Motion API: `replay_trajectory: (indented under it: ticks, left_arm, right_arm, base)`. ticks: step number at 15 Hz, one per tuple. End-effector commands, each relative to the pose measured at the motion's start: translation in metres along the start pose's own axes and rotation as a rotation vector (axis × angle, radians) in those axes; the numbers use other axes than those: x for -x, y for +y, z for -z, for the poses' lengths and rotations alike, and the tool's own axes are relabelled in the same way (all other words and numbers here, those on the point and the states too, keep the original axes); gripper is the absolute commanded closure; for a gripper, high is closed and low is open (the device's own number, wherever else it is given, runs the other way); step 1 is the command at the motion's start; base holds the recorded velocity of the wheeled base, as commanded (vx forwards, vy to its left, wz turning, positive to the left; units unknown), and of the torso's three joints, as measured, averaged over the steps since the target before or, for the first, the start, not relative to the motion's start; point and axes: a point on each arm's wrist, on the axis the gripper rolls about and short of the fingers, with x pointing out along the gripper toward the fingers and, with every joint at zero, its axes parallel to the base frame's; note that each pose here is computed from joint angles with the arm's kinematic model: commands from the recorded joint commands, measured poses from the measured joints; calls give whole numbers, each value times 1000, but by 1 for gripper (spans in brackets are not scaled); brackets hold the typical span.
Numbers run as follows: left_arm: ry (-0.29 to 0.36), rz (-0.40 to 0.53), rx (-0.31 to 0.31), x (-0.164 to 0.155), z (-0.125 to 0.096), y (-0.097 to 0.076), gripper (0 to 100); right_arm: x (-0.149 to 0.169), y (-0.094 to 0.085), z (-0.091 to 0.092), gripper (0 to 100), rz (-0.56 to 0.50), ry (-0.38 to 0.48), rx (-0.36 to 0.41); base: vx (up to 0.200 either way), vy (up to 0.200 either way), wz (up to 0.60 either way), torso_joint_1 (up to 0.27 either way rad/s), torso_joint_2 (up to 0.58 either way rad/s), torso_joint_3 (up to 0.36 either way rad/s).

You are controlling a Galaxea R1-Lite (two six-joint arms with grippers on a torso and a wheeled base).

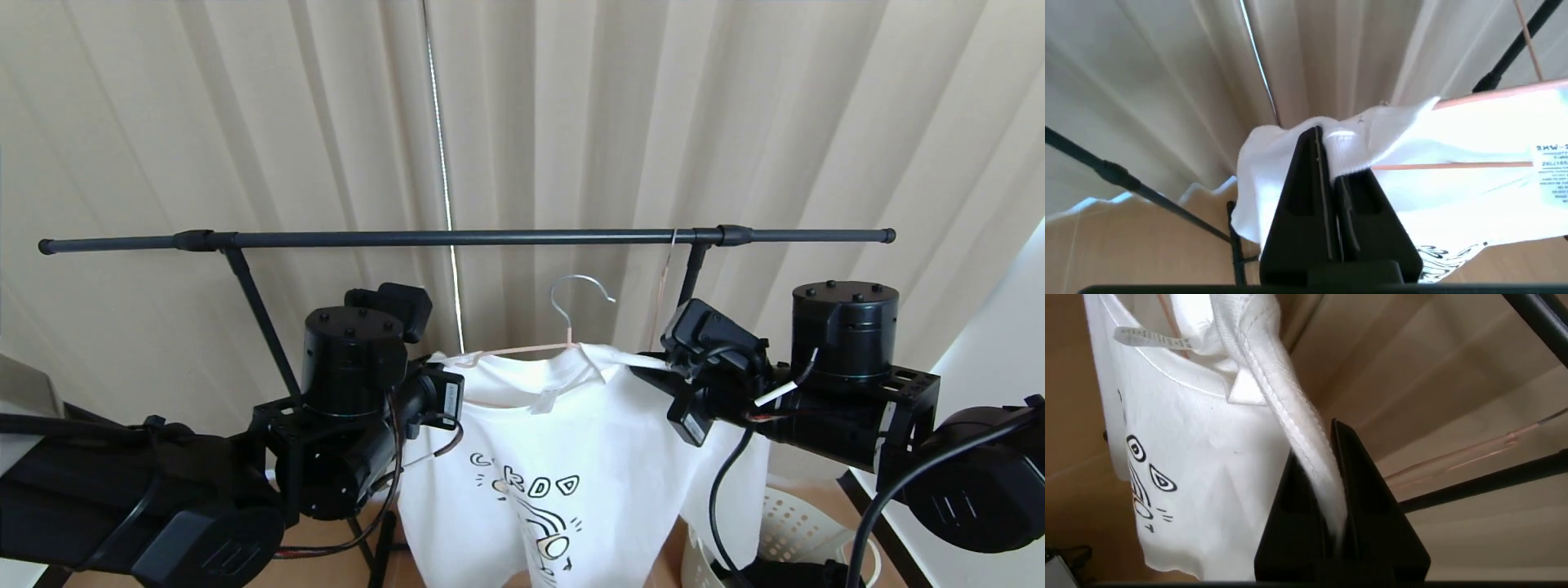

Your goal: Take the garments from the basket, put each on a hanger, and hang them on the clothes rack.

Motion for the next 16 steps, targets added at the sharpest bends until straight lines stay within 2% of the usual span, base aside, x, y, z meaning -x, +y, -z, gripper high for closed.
replay_trajectory:
  ticks: [1, 5, 8, 12, 16]
  left_arm:
    - [-19, 20, 2, 4, -5, -5, 100]
    - [-45, 64, -5, 10, -11, -19, 100]
    - [-66, 72, -20, 12, -17, -22, 100]
    - [-110, 95, -7, 13, -31, -30, 100]
    - [-156, 131, -29, 19, -43, -43, 100]
  right_arm:
    - [-3, 1, -4, 100, 11, -3, -18]
    - [-14, 8, -2, 100, 41, 34, -30]
    - [-18, 12, 1, 100, 61, 61, -26]
    - [-32, 25, 5, 100, 44, 27, -15]
    - [-34, 36, 6, 100, 6, 29, -32]
  base:
    - [0, 0, 0, 0, 0, 0]
    - [0, 0, 0, 0, 0, 0]
    - [0, 0, 0, 0, 0, 0]
    - [0, 0, 0, 0, 0, 0]
    - [0, 0, 0, 0, 0, 0]
